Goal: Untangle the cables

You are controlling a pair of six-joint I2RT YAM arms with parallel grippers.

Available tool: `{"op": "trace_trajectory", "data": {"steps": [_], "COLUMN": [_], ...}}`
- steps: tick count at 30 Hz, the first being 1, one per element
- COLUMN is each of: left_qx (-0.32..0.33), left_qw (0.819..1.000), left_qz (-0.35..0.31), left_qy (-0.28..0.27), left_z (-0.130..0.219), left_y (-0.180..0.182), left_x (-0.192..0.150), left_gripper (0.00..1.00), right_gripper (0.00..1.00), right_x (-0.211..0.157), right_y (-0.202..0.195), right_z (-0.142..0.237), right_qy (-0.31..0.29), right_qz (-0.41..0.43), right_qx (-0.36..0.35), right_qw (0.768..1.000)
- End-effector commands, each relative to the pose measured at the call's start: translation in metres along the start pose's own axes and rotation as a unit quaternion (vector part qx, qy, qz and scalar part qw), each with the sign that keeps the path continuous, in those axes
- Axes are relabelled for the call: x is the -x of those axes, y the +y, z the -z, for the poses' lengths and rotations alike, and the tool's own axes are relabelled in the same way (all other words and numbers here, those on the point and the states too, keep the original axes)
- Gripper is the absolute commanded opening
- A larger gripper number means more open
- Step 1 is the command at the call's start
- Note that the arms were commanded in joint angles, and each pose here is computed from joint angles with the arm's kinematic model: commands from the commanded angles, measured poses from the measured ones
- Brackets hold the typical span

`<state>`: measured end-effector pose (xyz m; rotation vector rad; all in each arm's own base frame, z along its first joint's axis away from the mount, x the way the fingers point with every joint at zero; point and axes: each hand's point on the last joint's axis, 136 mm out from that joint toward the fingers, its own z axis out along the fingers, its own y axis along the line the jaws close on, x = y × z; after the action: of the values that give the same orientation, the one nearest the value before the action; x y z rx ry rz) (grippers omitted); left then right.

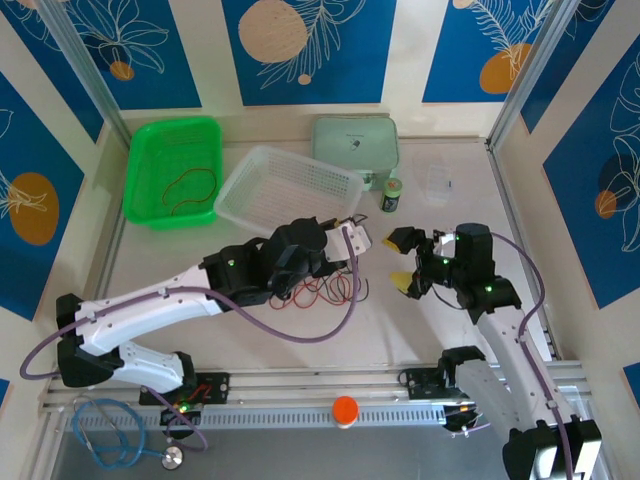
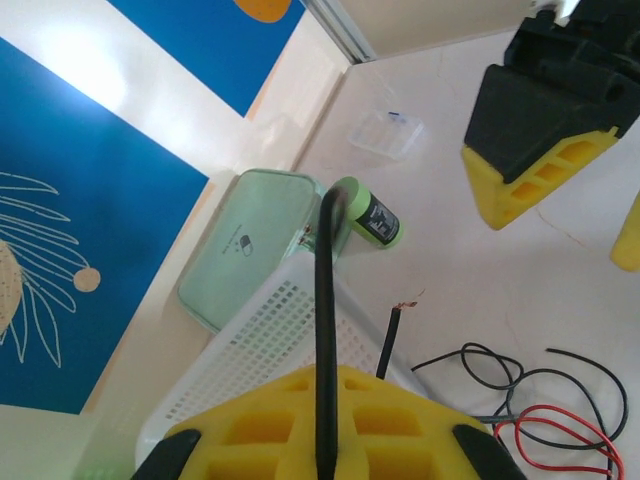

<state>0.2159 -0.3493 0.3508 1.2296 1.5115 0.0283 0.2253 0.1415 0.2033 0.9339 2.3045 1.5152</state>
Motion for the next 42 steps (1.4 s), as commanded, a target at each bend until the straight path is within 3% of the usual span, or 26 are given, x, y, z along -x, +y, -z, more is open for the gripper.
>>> {"op": "trace_trajectory", "data": {"steps": [1, 5, 10, 16, 24, 36, 42], "left_qx": [0.019, 0.027, 0.045, 0.031, 0.011, 0.001, -0.003], "left_qw": [1.000, 1.000, 0.999, 0.999, 0.998, 0.997, 0.997], "left_qz": [0.015, 0.016, 0.021, 0.044, 0.060, 0.071, 0.075], "left_qy": [-0.003, 0.001, 0.006, -0.003, -0.012, -0.019, -0.025], "left_z": [0.009, 0.009, 0.006, 0.004, 0.007, 0.009, 0.012], "left_y": [0.014, 0.018, 0.024, 0.019, 0.014, 0.012, 0.011], "left_x": [0.008, 0.009, 0.012, 0.017, 0.020, 0.021, 0.023], "left_gripper": [0.00, 0.00, 0.00, 0.00, 0.00, 0.00, 0.00], "right_gripper": [0.99, 0.99, 0.99, 0.99, 0.99, 1.00, 0.91], "right_x": [0.009, 0.000, -0.018, -0.025, -0.016, -0.021, -0.020], "right_y": [-0.016, -0.011, -0.013, -0.034, -0.016, 0.046, 0.064], "right_z": [0.007, 0.009, 0.003, -0.012, -0.019, -0.049, -0.060], "right_qy": [-0.036, -0.018, 0.017, -0.026, -0.068, -0.018, -0.013], "right_qz": [0.020, 0.014, -0.080, -0.161, -0.141, -0.085, -0.069], "right_qx": [-0.032, -0.008, 0.047, 0.063, 0.094, 0.112, 0.115], "right_qw": [0.999, 1.000, 0.996, 0.985, 0.983, 0.990, 0.991]}}
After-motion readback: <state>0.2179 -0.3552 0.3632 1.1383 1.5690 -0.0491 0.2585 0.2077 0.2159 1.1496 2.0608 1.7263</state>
